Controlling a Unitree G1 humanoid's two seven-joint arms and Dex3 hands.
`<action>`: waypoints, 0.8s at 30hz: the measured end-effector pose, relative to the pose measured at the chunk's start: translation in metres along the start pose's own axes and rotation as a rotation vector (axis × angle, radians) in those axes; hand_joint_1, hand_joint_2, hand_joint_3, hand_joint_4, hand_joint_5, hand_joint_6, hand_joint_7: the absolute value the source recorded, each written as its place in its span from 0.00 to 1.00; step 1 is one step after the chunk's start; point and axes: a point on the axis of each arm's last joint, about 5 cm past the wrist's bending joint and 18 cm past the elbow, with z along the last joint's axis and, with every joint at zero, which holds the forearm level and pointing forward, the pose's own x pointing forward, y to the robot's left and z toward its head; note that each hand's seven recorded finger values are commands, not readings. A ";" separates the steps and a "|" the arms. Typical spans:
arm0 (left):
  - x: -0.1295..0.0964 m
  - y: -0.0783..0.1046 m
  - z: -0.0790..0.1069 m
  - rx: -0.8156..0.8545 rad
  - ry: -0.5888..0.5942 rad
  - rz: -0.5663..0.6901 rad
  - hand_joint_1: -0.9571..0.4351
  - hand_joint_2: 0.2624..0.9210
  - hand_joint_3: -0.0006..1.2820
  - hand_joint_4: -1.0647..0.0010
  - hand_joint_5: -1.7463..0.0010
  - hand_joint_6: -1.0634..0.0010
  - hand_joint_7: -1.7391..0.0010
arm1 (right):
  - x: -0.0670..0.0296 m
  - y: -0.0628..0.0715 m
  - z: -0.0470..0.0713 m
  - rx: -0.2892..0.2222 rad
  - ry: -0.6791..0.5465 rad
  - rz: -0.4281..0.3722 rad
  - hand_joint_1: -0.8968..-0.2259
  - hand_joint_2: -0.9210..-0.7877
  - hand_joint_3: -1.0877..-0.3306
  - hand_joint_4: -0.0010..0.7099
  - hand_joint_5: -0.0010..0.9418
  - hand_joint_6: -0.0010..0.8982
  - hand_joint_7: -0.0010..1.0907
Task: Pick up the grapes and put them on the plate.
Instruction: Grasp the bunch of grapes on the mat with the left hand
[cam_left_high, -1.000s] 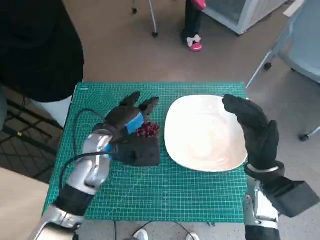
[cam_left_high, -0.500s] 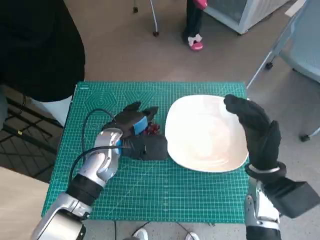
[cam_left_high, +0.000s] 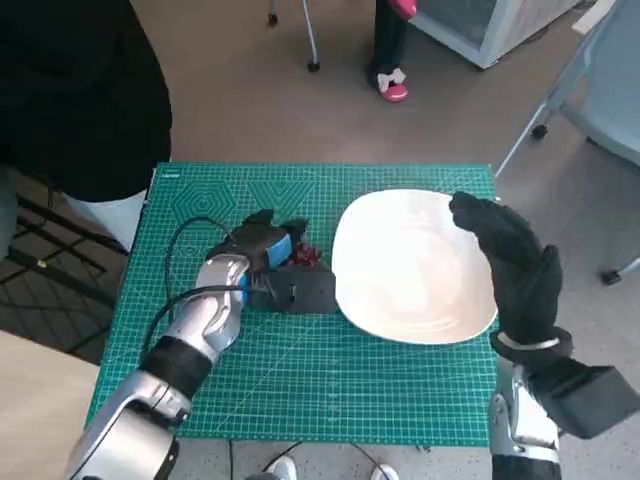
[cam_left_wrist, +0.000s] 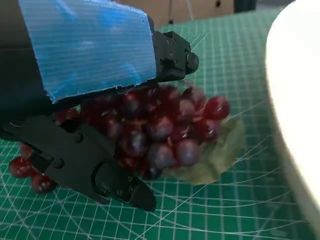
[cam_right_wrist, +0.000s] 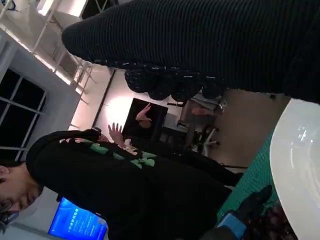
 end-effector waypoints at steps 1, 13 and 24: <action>0.001 0.000 0.000 -0.004 0.003 -0.001 0.40 0.72 0.01 1.00 1.00 0.81 1.00 | 0.0000 0.000 0.000 0.000 0.000 0.000 0.43 0.00 0.29 0.57 0.00 0.03 0.40; 0.006 0.001 0.000 -0.038 0.032 -0.006 0.41 0.74 0.00 0.98 1.00 0.81 1.00 | 0.0001 0.000 0.000 0.002 0.002 0.000 0.43 0.00 0.29 0.57 0.00 0.04 0.40; 0.010 -0.001 -0.003 -0.078 0.026 0.009 0.44 0.75 0.00 0.93 0.99 0.76 0.99 | 0.0002 0.000 0.000 0.002 0.003 0.000 0.43 0.00 0.29 0.57 0.00 0.04 0.40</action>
